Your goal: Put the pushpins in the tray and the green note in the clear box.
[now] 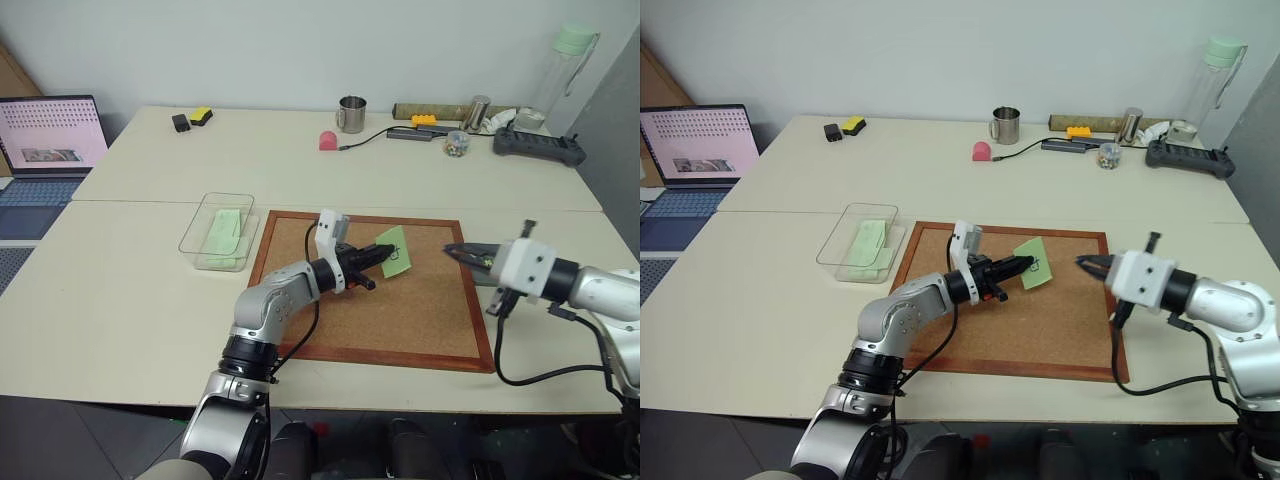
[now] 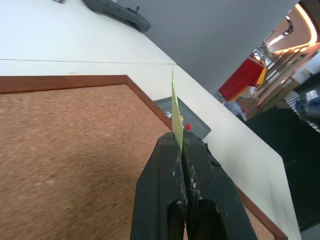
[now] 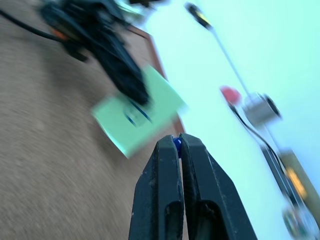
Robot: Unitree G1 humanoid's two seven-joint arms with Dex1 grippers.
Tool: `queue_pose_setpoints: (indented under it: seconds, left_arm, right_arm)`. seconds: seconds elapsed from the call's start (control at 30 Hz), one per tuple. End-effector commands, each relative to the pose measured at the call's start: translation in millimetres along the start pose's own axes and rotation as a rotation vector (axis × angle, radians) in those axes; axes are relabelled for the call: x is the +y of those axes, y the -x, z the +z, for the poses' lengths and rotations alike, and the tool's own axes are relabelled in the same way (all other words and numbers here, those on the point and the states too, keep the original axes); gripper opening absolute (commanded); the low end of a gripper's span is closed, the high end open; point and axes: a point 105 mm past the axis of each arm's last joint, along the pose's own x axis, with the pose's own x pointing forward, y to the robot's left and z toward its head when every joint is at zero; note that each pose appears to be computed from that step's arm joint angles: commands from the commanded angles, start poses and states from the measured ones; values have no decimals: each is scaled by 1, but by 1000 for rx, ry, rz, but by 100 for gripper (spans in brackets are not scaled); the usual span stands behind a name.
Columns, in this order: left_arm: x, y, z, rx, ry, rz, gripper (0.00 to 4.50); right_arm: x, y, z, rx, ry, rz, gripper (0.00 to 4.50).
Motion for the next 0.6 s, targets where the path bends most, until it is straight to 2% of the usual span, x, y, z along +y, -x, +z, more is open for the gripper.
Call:
queue_pose_setpoints:
  seconds: [0.03,0.13,0.27,0.37,0.5,0.6]
  left_arm:
    - [-16,5,27,-85,-56,-42,3]
    - [-28,13,41,-117,-89,-74,3]
    - [-31,17,47,-122,-123,-73,3]
    - [-34,17,49,-125,-145,-79,3]
    - [-38,15,53,-142,-144,-82,3]
    - [-41,17,54,-152,-146,-88,0]
  right_arm:
    - [-15,17,-21,87,-168,-140,0]
    - [-16,26,-52,222,-282,-207,0]
    - [-17,28,-79,314,-426,-265,0]
    - [-17,26,-98,357,-513,-311,0]
    - [-11,18,-107,364,-591,-310,0]
    - [-13,16,-110,361,-638,-318,62]
